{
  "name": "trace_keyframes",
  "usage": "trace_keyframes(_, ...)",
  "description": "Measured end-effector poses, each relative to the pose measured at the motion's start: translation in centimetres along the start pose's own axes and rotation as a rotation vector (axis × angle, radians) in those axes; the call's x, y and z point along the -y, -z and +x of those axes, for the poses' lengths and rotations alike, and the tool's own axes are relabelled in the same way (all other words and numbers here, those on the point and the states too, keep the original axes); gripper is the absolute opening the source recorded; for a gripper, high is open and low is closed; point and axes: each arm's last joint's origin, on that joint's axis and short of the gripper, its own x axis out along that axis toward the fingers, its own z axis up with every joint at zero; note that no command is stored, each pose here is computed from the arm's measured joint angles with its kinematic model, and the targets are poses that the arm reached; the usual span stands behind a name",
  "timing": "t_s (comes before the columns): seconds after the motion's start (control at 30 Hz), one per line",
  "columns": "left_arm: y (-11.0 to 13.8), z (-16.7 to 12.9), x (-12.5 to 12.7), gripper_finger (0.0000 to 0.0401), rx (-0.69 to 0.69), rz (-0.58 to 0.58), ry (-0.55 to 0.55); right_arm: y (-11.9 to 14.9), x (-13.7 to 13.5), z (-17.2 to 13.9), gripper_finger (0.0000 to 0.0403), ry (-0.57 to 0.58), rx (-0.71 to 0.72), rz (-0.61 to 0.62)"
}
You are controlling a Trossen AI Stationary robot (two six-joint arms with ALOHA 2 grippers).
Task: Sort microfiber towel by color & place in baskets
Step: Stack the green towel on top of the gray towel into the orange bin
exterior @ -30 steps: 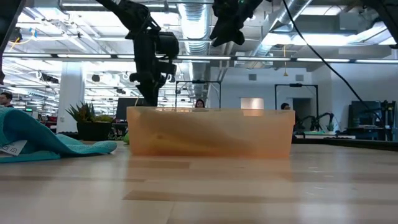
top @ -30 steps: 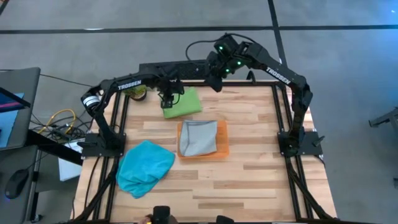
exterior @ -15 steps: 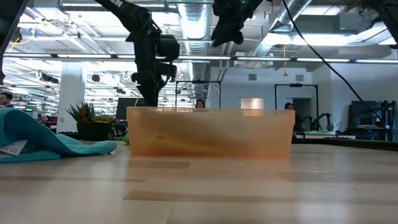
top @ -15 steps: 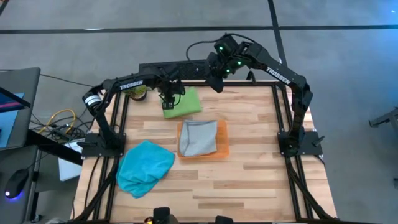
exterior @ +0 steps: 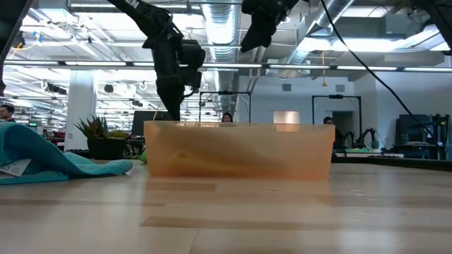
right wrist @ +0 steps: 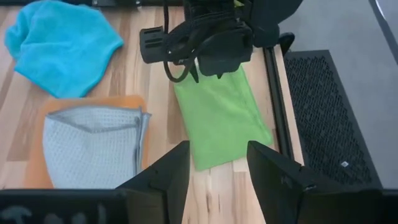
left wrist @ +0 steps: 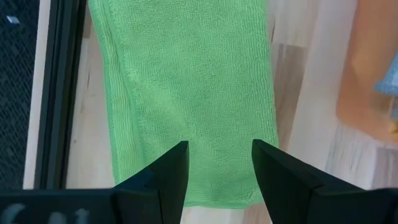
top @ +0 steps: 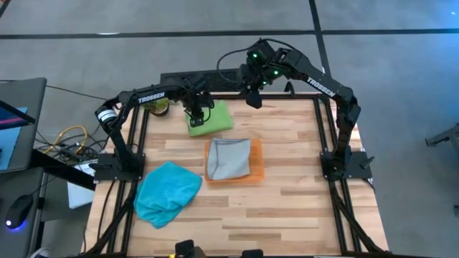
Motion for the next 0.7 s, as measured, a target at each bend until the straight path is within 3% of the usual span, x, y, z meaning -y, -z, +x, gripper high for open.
trace_keyframes(0.27, -0.01, 0.00, -0.01, 0.0169, 0.000, -0.040, 0.000, -0.17, 0.08, 0.00, 0.0182, 0.008, 0.017, 0.079)
trace_keyframes(0.7, -0.03, 0.00, -0.02, 0.0169, 0.003, -0.053, -0.001, -0.17, 0.08, 0.00, 0.0182, 0.007, 0.017, 0.081)
